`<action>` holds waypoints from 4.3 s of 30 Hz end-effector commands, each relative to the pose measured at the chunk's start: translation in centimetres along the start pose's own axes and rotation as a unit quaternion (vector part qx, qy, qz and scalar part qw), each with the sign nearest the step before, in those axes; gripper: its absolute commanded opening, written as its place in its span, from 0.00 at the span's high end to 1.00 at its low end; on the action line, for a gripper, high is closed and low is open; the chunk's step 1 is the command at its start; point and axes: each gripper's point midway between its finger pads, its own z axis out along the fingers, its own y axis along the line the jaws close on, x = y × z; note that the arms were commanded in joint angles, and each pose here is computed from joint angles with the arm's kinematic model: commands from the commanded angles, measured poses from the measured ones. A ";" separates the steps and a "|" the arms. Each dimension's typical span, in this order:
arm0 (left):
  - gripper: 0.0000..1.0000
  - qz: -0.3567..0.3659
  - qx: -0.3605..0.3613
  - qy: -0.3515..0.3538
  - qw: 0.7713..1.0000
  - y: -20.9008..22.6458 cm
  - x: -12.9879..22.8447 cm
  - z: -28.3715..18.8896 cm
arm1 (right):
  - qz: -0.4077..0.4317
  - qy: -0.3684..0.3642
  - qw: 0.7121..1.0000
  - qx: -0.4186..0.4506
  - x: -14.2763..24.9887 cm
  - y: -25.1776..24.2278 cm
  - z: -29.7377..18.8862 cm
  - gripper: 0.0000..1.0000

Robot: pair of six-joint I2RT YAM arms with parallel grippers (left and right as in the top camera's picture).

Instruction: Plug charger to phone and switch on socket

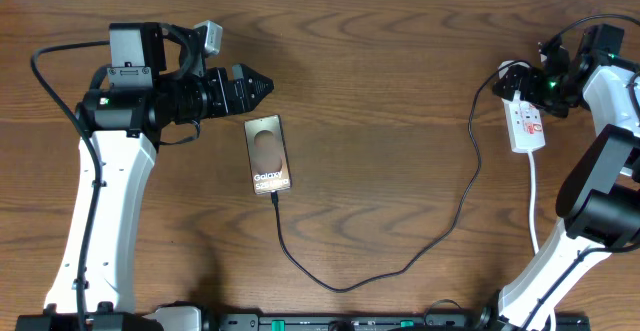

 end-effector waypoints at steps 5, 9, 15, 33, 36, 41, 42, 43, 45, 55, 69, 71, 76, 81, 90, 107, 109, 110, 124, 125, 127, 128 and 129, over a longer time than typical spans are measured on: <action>0.15 0.013 -0.004 -0.004 1.000 -0.1 -0.1 -0.3 | -0.007 -0.001 1.000 -0.026 -0.4 2.7 0.0 0.01; 0.15 0.012 -0.004 -0.003 1.000 -0.1 -0.1 -0.3 | -0.009 0.002 1.000 -0.028 -0.3 3.3 0.2 0.01; 0.15 0.012 -0.004 -0.003 1.000 -0.1 -0.1 -0.3 | -0.010 0.002 1.000 -0.029 -0.3 3.5 0.5 0.01; 0.14 0.011 -0.004 -0.001 1.000 -0.1 0.0 -0.3 | 0.006 0.006 0.998 -0.056 0.5 4.1 1.3 0.01; 0.15 0.011 -0.005 -0.001 1.000 -0.1 0.0 -0.3 | 0.008 0.008 0.998 -0.057 0.7 4.2 1.4 0.01; 0.15 0.011 -0.004 -0.001 1.000 -0.1 0.0 -0.3 | 0.008 0.012 0.998 -0.068 1.3 4.5 2.1 0.01; 0.15 0.011 -0.004 -0.001 1.000 -0.1 0.0 -0.3 | 0.011 0.012 0.997 -0.069 1.4 4.5 2.2 0.01; 0.15 0.011 -0.005 -0.001 1.000 -0.1 0.0 -0.3 | 0.015 0.012 0.997 -0.070 1.6 4.4 2.4 0.01; 0.15 0.011 -0.004 -0.001 1.000 -0.1 0.0 -0.3 | 0.017 0.013 0.997 -0.078 2.0 4.5 2.8 0.01; 0.15 0.011 -0.004 -0.001 1.000 -0.1 0.0 -0.3 | 0.027 0.018 0.995 -0.092 2.5 4.9 3.1 0.01; 0.15 0.011 -0.004 -0.001 1.000 -0.1 0.0 -0.3 | 0.031 0.049 0.994 -0.097 4.0 6.2 3.4 0.01; 0.15 0.011 -0.004 -0.001 1.000 -0.1 0.0 -0.3 | 0.029 0.051 0.993 -0.098 4.1 6.4 3.5 0.01; 0.15 0.011 -0.005 0.000 1.000 -0.1 0.1 -0.3 | 0.021 0.051 0.994 -0.099 4.1 7.0 3.8 0.01; 0.15 0.012 -0.005 0.000 1.000 -0.1 0.1 -0.3 | 0.036 0.048 0.994 -0.093 3.9 6.6 3.8 0.01; 0.15 0.012 -0.005 0.000 1.000 -0.1 0.1 -0.3 | 0.091 0.074 0.993 -0.025 5.3 3.4 3.2 0.01; 0.15 0.011 -0.005 0.001 1.000 -0.1 0.1 -0.3 | 0.130 0.079 0.986 0.074 6.3 -0.4 -0.2 0.01; 0.14 0.010 -0.005 0.002 1.000 -0.1 0.2 -0.3 | 0.138 0.082 0.984 0.076 6.5 -0.5 -0.4 0.01; 0.15 0.010 -0.005 0.002 1.000 -0.1 0.2 -0.3 | 0.143 0.083 0.983 0.077 6.6 -0.6 -0.4 0.01; 0.15 0.010 -0.005 0.002 1.000 -0.1 0.2 -0.3 | 0.185 0.100 0.972 0.106 7.9 -2.2 -1.4 0.01; 0.14 0.010 -0.005 0.002 1.000 -0.1 0.2 -0.3 | 0.184 0.101 0.972 0.109 7.9 -2.2 -1.6 0.01; 0.15 0.010 -0.005 0.001 1.000 -0.1 0.1 -0.3 | 0.184 0.101 0.971 0.115 8.0 -2.3 -1.9 0.01; 0.15 0.010 -0.005 0.001 1.000 -0.1 0.1 -0.3 | 0.184 0.100 0.971 0.119 8.0 -2.4 -2.1 0.01; 0.14 0.010 -0.005 0.001 1.000 -0.1 0.1 -0.3 | 0.183 0.098 0.970 0.124 7.9 -2.4 -2.4 0.01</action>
